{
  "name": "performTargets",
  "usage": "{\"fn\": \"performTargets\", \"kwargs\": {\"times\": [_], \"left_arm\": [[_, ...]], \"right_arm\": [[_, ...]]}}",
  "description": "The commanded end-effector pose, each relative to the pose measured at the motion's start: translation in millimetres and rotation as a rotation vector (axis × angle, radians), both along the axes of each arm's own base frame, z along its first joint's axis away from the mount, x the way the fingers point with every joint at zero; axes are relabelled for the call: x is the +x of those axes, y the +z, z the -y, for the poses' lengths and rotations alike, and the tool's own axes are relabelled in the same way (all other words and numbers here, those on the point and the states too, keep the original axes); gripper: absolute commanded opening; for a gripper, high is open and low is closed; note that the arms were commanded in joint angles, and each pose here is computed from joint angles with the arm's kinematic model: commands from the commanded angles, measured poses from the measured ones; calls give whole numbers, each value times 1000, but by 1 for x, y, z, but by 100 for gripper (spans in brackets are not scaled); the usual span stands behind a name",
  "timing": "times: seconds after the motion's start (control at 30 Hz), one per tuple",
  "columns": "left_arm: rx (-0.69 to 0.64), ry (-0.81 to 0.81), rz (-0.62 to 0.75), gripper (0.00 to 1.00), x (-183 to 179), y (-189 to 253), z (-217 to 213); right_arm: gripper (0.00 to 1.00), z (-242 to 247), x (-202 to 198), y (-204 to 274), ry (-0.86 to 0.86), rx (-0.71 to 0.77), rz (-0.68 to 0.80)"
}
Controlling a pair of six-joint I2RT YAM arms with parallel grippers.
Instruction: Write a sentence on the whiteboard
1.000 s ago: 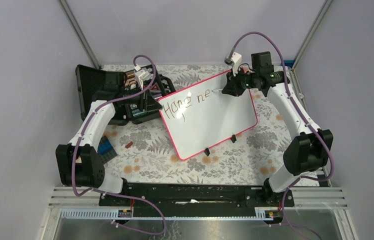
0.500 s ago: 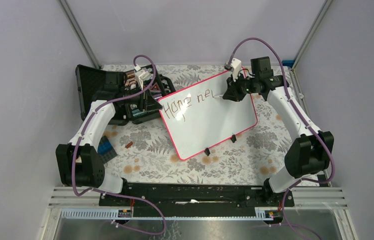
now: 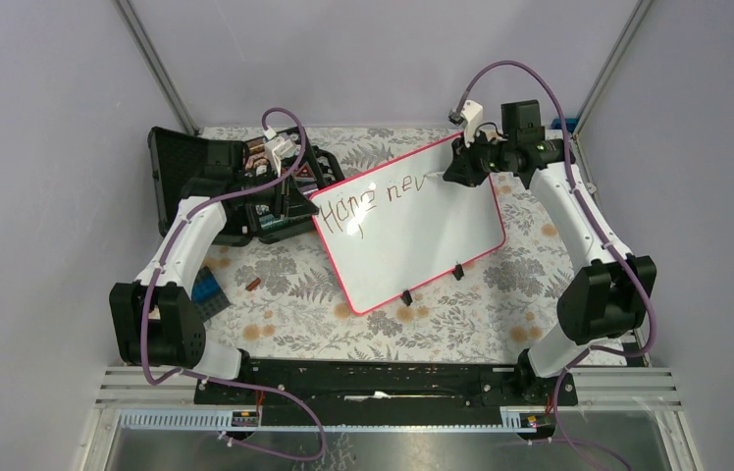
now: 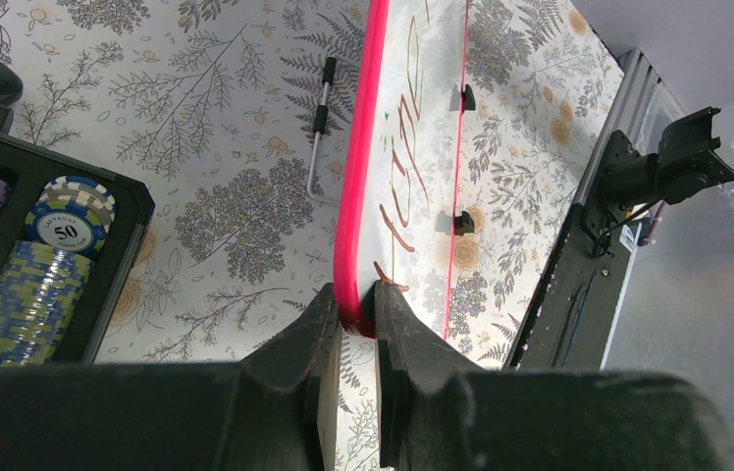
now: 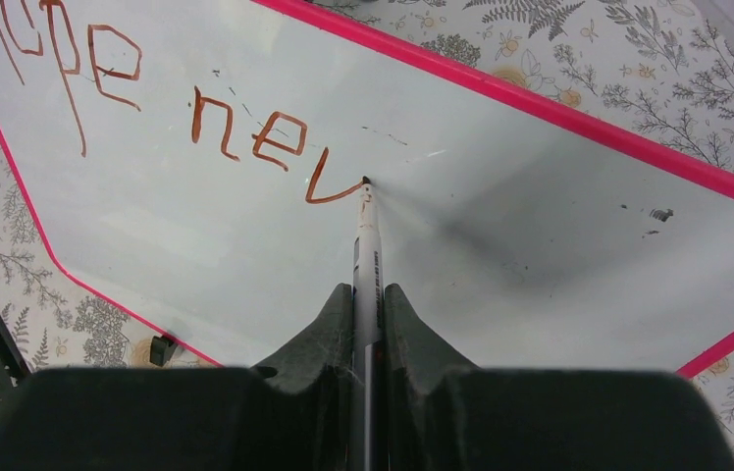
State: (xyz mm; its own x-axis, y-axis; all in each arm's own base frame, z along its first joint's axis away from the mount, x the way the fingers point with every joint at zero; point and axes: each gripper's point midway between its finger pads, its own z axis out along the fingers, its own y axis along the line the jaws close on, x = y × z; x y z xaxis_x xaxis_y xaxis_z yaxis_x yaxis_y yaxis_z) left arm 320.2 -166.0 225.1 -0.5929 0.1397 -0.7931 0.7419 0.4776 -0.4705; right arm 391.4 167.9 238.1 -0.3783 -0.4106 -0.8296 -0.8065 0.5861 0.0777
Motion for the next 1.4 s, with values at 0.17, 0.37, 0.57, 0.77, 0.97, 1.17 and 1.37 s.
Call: {"fn": "performTargets", "kwargs": {"times": [0.17,0.37,0.57,0.77,0.97,1.17,1.37], "left_arm": [[21,-34,101,0,8,8,4],[16,-38,99,0,7,8,5],[20,-37,102,0,7,8,4],[20,-37,100,0,8,7,4],[22,-37,101,0,8,7,5],[23,-36,97,0,8,5,4],[24,-36,102,0,8,7,4]], "right_arm": [[0,-2,-3,24,18,36,58],[0,5,-11,23,10,49,46],[0,8,-8,14,0,39,30],[0,7,-2,5,-1,34,10],[0,8,4,3,-8,27,6],[0,15,11,-1,-32,1,11],[0,28,16,0,-62,-11,25]]}}
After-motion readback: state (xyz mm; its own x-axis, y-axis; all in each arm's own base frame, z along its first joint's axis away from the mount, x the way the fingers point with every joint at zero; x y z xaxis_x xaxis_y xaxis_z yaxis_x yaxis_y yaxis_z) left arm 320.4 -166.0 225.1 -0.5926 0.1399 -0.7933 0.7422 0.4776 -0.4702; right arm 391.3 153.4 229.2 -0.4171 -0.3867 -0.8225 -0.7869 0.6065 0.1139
